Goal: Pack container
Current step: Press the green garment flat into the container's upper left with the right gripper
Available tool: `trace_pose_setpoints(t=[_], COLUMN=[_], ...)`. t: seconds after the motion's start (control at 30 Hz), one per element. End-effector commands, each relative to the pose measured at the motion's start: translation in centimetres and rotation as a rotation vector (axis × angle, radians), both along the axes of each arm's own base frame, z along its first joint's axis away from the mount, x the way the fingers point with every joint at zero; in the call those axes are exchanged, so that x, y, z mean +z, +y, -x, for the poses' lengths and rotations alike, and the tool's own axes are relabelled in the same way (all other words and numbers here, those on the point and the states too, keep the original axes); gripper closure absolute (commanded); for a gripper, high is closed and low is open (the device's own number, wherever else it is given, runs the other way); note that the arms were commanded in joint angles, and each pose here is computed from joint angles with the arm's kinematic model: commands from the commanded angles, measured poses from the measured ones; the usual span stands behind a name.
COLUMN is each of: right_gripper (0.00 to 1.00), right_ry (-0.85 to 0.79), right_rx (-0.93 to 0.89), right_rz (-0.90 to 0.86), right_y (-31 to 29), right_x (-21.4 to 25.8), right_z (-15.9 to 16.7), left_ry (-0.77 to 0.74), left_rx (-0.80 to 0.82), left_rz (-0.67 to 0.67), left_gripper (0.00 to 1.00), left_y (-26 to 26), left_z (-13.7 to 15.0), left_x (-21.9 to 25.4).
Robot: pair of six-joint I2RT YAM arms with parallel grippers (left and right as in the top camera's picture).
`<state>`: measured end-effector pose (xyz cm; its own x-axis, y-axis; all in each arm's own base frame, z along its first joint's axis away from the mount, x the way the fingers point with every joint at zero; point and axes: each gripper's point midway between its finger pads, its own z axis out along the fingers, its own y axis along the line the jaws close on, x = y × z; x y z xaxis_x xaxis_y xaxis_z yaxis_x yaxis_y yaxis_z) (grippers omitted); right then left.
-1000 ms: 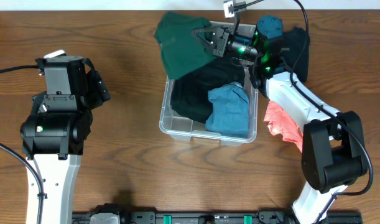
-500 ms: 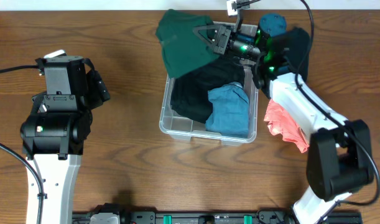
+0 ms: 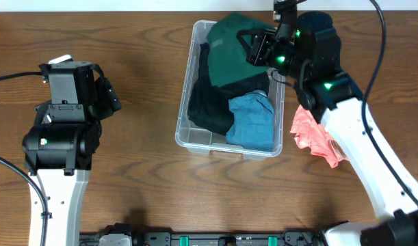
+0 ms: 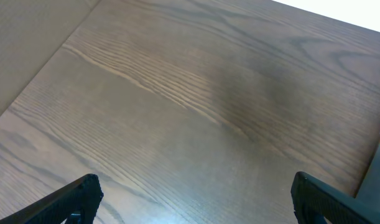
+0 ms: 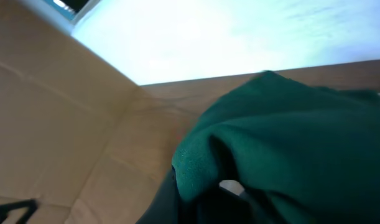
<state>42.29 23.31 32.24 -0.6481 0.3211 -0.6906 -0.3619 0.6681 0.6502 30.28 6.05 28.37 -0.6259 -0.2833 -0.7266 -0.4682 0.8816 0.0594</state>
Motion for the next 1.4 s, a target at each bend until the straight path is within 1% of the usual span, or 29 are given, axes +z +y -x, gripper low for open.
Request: trace_pose_setpoints(t=[0.0,0.17,0.33,0.4,0.53,0.9,0.97,1.1,1.23,1.37], right_gripper=[0.99,0.99,0.99,0.99,0.99,0.99,0.99,0.99,0.99,0.99], right_ry=[-0.002,0.096,0.109,0.127,0.252,0.392,0.412,0.409,0.366,0.295], right_rx=[0.013,-0.008,-0.027,-0.033,-0.015,-0.061,-0.077,-0.105,-0.185,-0.212], right_rz=[-0.026,-0.062,-0.05,-0.047,-0.084,-0.113,-0.113,-0.107,-0.094,-0.125], right_y=[1.2,1.2,0.9,0.9,1.7,2.3,2.3,2.4,1.6,0.9], right_x=[1.7,0.5,-0.1,-0.8,-3.9,-8.5,-9.6,-12.3,-14.9,-15.8], right_z=[1.2,1.7,1.5,1.5,1.8,0.5,-0.1,-2.4,-5.5,-8.2], left_ry=[0.005,0.005,0.005,0.005,0.005,0.005,0.005,0.005,0.005,0.005], left_rx=[0.016,0.016,0.016,0.016,0.016,0.016,0.016,0.016,0.016,0.016], left_rz=[-0.007,-0.007,-0.007,-0.007,-0.007,-0.007,-0.007,-0.007,-0.007,-0.007], left_gripper=[0.02,0.02,0.02,0.02,0.02,0.02,0.02,0.02,0.02,0.02], left_y=[0.3,0.3,0.3,0.3,0.3,0.3,0.3,0.3,0.3,0.3], left_z=[0.1,0.1,0.1,0.1,0.1,0.1,0.1,0.1,0.1,0.1], left_x=[-0.1,-0.1,-0.1,-0.1,-0.1,-0.1,-0.1,-0.1,-0.1,-0.1])
